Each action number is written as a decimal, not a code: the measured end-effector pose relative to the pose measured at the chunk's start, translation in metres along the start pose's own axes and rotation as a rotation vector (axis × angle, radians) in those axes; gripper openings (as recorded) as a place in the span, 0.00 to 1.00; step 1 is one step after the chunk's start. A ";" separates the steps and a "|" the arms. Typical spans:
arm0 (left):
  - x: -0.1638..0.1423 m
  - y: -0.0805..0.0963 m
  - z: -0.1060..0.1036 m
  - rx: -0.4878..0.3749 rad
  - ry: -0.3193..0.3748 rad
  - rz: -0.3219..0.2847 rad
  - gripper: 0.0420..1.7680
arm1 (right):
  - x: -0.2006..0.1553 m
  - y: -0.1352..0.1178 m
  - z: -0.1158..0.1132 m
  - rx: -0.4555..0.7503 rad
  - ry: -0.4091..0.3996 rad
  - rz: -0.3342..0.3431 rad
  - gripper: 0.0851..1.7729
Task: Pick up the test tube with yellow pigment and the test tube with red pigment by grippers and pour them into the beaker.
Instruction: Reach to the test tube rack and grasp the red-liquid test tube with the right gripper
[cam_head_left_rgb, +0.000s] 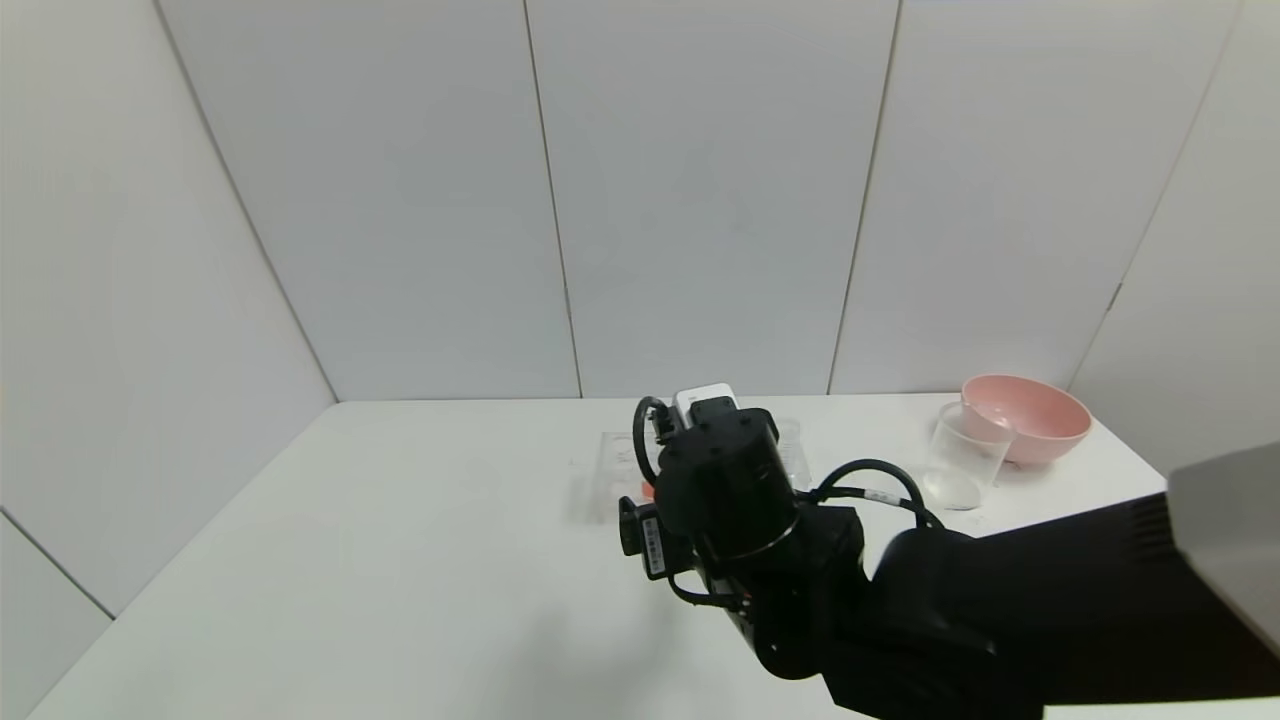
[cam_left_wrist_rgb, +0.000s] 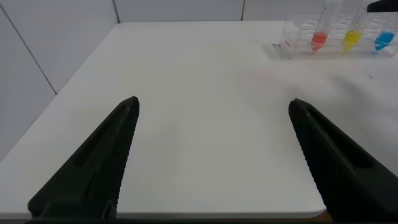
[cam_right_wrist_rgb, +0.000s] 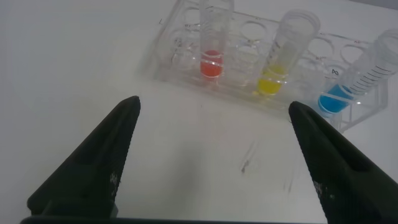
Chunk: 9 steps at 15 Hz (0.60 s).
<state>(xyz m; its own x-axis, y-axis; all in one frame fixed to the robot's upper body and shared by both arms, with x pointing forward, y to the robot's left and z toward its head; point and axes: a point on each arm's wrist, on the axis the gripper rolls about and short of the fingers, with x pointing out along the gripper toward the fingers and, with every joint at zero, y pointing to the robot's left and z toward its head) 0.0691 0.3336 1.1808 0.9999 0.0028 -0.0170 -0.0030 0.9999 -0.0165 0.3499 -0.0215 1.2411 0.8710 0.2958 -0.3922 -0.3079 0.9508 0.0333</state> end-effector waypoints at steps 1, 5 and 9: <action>0.000 0.000 0.000 0.000 0.000 0.000 0.97 | 0.010 0.005 0.002 -0.001 0.005 -0.006 0.96; 0.000 0.000 0.000 0.000 0.000 0.000 0.97 | 0.047 0.019 0.012 0.018 0.014 -0.028 0.96; 0.000 0.000 0.000 0.000 0.000 0.000 0.97 | 0.076 0.026 0.014 0.031 0.034 -0.051 0.96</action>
<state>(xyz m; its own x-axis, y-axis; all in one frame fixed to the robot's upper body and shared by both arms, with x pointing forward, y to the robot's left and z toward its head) 0.0691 0.3336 1.1808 0.9999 0.0028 -0.0170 -0.0030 0.9999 -0.0165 0.4134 0.0273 1.2251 0.8715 0.2444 -0.4251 -0.2511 0.9671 0.0412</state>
